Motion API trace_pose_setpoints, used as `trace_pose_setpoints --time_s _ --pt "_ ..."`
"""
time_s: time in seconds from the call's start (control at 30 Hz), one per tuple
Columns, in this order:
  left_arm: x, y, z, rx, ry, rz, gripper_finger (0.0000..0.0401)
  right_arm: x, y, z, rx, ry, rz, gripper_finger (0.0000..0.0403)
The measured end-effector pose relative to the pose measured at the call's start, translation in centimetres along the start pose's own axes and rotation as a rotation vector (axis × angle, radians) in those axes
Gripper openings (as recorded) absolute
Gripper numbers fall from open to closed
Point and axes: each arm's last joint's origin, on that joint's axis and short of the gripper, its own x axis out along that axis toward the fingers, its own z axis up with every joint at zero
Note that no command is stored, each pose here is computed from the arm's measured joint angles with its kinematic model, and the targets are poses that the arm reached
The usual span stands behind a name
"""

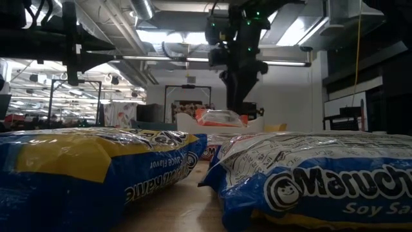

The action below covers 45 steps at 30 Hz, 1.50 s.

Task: Sort Maruchan noodles
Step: Put the orange noodle pack into the white bin, then put the middle red noodle pack into the yellow bin

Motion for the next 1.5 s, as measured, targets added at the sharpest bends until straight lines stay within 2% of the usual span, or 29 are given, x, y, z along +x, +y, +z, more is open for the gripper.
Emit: trace_pose_setpoints --time_s 0.07,0.17,0.3,0.4,0.47,0.63,0.77,0.87,0.97,1.03,1.2,1.33,1.5 --pt "0.0 0.0 0.0 0.000 0.001 -0.001 0.0127 -1.0 -0.2 0.3 0.031 -0.012 0.002 0.0255" --pt "0.0 0.0 0.0 0.000 0.001 -0.001 0.0127 -2.9 -0.3 1.2 0.092 -0.059 0.020 0.0283" --pt "0.0 0.0 0.0 0.000 0.001 -0.001 0.0127 -4.9 1.1 2.3 0.179 -0.123 0.149 0.0290" --pt "0.0 0.0 0.0 0.000 0.002 -0.002 0.0127 -5.0 3.7 2.9 0.195 -0.055 0.215 0.0288" --pt "0.0 0.0 0.0 0.000 0.002 -0.002 0.0127 -4.5 5.5 2.9 0.221 0.018 0.251 0.0286" --pt "0.0 0.0 0.0 -0.001 0.003 -0.003 0.0127 -2.7 9.7 2.8 0.392 0.139 0.314 0.0285" --pt "0.0 0.0 0.0 0.000 0.004 -0.002 0.0127 -1.6 12.6 2.0 0.536 0.136 0.318 0.0285" --pt "0.0 0.1 -0.2 0.006 0.017 0.005 0.0127 -0.3 14.4 1.2 0.666 0.065 0.328 0.0285" --pt "0.0 0.2 -0.3 0.011 0.034 0.009 0.0127 1.6 15.0 0.3 0.846 -0.022 0.343 0.0285" --pt "0.0 0.2 -0.4 0.007 0.048 0.000 0.0127 3.3 15.3 -0.7 0.964 -0.027 0.347 0.0285" --pt "0.0 0.0 -0.5 0.005 0.083 -0.063 0.0127 6.1 15.9 -2.4 1.157 -0.069 0.389 0.0292" --pt "0.0 -0.1 -0.5 -0.001 0.090 -0.074 0.0127 6.8 16.0 -2.9 1.247 -0.121 0.421 0.0319" --pt "0.0 0.0 -0.5 -0.019 0.086 -0.068 0.0127 6.5 15.9 -3.1 1.270 -0.099 0.446 0.0349"
